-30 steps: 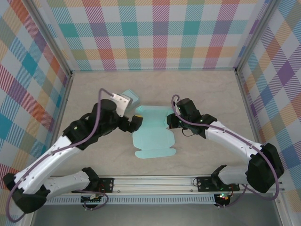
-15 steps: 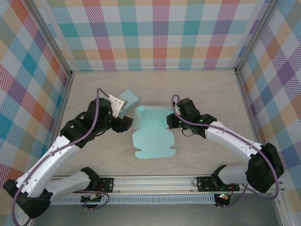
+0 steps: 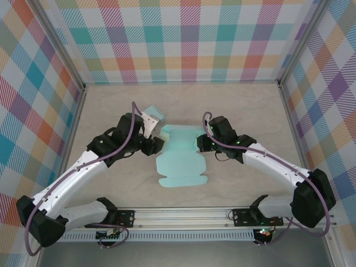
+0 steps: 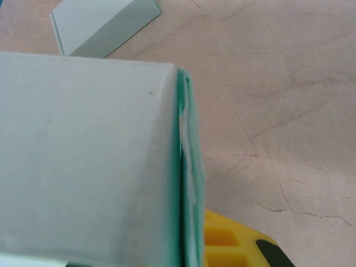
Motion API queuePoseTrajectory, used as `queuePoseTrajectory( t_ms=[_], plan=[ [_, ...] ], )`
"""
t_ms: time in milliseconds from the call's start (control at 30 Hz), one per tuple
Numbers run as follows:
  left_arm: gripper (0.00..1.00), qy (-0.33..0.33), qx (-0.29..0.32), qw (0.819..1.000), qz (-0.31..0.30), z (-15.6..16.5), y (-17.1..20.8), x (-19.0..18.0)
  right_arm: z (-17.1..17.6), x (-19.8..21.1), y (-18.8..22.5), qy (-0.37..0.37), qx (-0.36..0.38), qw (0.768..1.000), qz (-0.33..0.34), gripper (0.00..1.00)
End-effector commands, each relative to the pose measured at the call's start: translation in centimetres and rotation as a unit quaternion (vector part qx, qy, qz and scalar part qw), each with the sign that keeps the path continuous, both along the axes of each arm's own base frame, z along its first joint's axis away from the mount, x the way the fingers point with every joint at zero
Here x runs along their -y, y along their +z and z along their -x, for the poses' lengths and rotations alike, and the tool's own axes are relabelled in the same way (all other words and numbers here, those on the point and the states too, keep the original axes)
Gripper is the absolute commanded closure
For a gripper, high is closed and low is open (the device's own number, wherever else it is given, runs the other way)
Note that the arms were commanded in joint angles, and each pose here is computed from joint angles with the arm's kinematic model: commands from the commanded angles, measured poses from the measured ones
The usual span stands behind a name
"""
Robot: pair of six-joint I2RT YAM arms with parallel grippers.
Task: Fold the paper box
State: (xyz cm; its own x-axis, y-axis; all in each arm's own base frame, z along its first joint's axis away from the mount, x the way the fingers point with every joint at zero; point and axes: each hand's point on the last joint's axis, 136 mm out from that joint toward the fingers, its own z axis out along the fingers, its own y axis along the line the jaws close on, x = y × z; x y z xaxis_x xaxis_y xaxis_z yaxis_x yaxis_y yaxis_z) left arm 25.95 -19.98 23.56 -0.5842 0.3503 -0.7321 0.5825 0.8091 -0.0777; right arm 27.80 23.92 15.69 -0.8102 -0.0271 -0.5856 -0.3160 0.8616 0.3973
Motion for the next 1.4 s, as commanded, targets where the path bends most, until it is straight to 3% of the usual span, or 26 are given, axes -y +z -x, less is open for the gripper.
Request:
queuePoseTrajectory(
  t_ms=[0,133,367,567,700,1000,1367],
  plan=[
    [0.48,-0.004,0.011,0.999,0.041,-0.8,0.6,1.3,-0.4,-0.6,1.4,0.001,0.011,1.000,-0.024,1.00],
    [0.61,-0.001,0.022,0.998,0.057,-1.1,1.4,1.6,-0.5,-0.7,1.4,0.000,0.011,1.000,-0.025,1.00],
    [0.63,0.000,0.023,0.998,0.057,-1.3,0.6,2.1,-0.6,-1.0,1.4,0.001,0.008,0.999,-0.031,1.00],
    [0.58,0.001,0.028,0.998,0.054,-1.6,0.5,2.4,-0.5,-1.3,1.4,0.005,0.003,0.999,-0.038,1.00],
    [0.49,-0.009,0.030,0.998,0.052,-1.6,0.5,3.2,-0.4,-1.5,1.4,0.009,0.000,0.999,-0.043,1.00],
    [0.54,0.029,0.044,0.998,0.034,-2.8,0.5,2.3,-0.1,-1.6,1.6,0.013,-0.001,0.999,-0.049,1.00],
    [0.51,0.030,0.067,0.997,0.032,-2.9,1.0,2.8,0.3,-2.1,1.7,0.017,-0.008,0.998,-0.058,1.00]
  ],
)
